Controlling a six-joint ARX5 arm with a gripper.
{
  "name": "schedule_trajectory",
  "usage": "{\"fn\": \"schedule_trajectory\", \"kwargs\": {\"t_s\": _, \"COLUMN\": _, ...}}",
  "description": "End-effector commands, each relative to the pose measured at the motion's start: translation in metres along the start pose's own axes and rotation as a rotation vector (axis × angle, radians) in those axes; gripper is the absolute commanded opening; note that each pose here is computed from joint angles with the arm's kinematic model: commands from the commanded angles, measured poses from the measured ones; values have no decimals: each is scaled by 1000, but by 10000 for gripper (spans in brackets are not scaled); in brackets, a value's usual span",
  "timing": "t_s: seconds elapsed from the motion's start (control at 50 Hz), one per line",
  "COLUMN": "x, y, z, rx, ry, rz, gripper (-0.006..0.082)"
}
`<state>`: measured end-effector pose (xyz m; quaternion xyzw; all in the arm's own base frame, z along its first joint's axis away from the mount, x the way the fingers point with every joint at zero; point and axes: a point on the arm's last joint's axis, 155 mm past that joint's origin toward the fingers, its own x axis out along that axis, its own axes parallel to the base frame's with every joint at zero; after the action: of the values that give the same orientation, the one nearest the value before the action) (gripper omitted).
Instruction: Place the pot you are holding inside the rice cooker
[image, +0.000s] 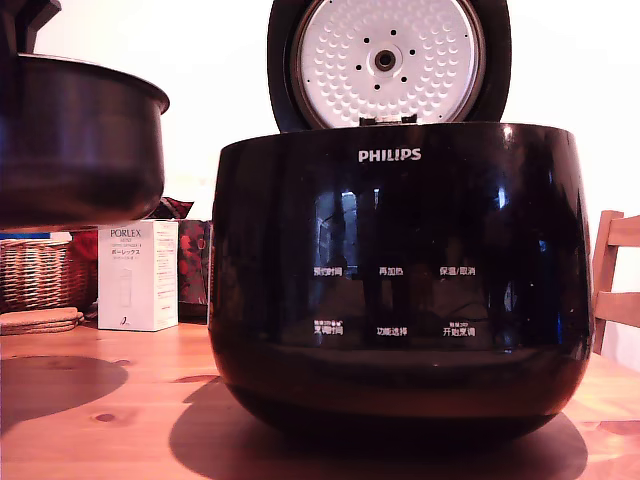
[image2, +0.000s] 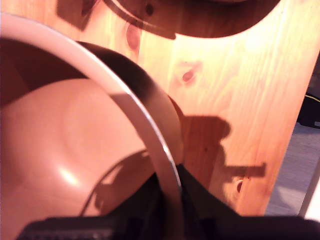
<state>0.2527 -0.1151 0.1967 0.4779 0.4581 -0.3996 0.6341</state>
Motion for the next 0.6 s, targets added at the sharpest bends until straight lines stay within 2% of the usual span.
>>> {"fn": "schedule_trajectory", "kwargs": {"t_s": 0.0, "x": -16, "y": 19, "z": 11, "rx": -69, "ry": -68, "rz": 102, "gripper": -22}}
{"fn": "schedule_trajectory", "kwargs": {"t_s": 0.3, "x": -16, "y": 14, "z": 20, "rx": -146, "ry": -117, "rz": 68, "gripper": -22}}
{"fn": "schedule_trajectory", "kwargs": {"t_s": 0.4, "x": -19, "y": 13, "z": 38, "rx": -183, "ry": -203, "rz": 39, "gripper": -22}}
{"fn": "schedule_trajectory", "kwargs": {"t_s": 0.58, "x": -29, "y": 2, "z": 73, "rx": -167, "ry": -368, "rz": -38, "gripper": -22}}
